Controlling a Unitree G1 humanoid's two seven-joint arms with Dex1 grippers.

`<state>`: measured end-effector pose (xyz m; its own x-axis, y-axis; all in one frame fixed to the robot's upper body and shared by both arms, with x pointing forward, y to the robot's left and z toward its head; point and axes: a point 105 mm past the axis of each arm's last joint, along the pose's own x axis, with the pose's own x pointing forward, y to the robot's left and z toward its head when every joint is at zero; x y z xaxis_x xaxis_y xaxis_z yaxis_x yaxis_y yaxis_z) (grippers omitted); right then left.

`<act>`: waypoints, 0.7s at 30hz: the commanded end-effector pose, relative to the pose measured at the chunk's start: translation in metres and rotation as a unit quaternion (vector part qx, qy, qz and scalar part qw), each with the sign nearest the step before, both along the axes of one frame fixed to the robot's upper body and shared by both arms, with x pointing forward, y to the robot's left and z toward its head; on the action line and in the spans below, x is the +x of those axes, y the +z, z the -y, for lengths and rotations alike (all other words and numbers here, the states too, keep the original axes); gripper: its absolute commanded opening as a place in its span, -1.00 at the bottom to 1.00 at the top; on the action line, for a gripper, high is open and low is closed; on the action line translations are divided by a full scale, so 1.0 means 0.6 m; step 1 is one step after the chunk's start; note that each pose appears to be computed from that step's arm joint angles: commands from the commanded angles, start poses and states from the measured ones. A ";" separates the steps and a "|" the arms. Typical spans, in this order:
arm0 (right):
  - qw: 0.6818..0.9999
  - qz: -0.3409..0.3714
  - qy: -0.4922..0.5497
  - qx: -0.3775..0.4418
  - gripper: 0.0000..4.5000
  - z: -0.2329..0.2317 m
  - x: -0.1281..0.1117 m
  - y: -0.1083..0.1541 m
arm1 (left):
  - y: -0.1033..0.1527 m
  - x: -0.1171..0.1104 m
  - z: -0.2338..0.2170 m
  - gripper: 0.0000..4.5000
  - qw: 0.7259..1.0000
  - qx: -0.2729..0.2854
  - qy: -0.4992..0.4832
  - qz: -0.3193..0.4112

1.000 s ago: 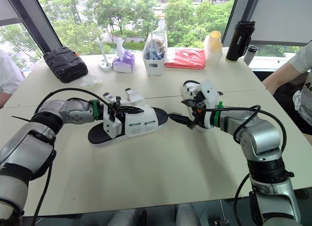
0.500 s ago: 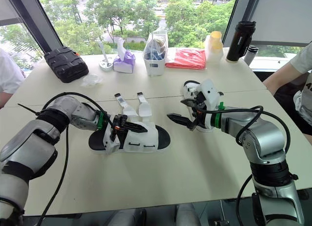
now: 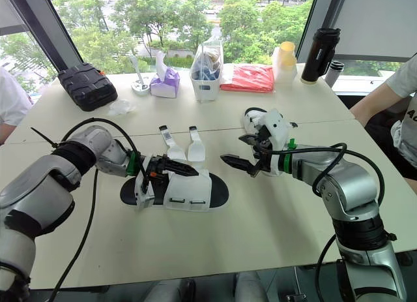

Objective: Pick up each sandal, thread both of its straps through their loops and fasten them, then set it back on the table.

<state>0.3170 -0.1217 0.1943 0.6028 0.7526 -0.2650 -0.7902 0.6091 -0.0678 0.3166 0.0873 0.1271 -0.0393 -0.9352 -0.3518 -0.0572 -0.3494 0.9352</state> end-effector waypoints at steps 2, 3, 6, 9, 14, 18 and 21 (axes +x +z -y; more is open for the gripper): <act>0.999 0.030 0.014 -0.003 1.00 -0.009 -0.001 0.020 | 0.013 0.004 -0.015 0.99 0.999 -0.007 0.025 -0.020; 0.999 0.029 0.016 -0.005 1.00 -0.009 -0.002 0.018 | 0.018 0.004 -0.021 0.99 0.999 -0.009 0.031 -0.023; 0.999 0.027 0.025 -0.016 1.00 -0.011 -0.003 0.011 | 0.018 -0.001 -0.053 0.99 0.998 0.024 0.043 -0.024; 0.999 0.026 0.030 -0.022 1.00 -0.012 -0.002 0.006 | 0.025 -0.005 -0.091 0.99 0.996 0.041 0.069 -0.031; 0.998 0.027 0.043 -0.037 1.00 -0.013 -0.002 -0.005 | 0.064 0.009 -0.146 0.99 0.986 -0.013 0.161 -0.033; 0.994 0.035 0.062 -0.079 1.00 -0.004 -0.006 -0.023 | 0.103 0.067 -0.197 0.99 0.928 -0.134 0.340 -0.067; 0.991 0.043 0.074 -0.107 1.00 0.002 -0.006 -0.033 | 0.100 0.106 -0.228 0.99 0.824 -0.190 0.472 -0.248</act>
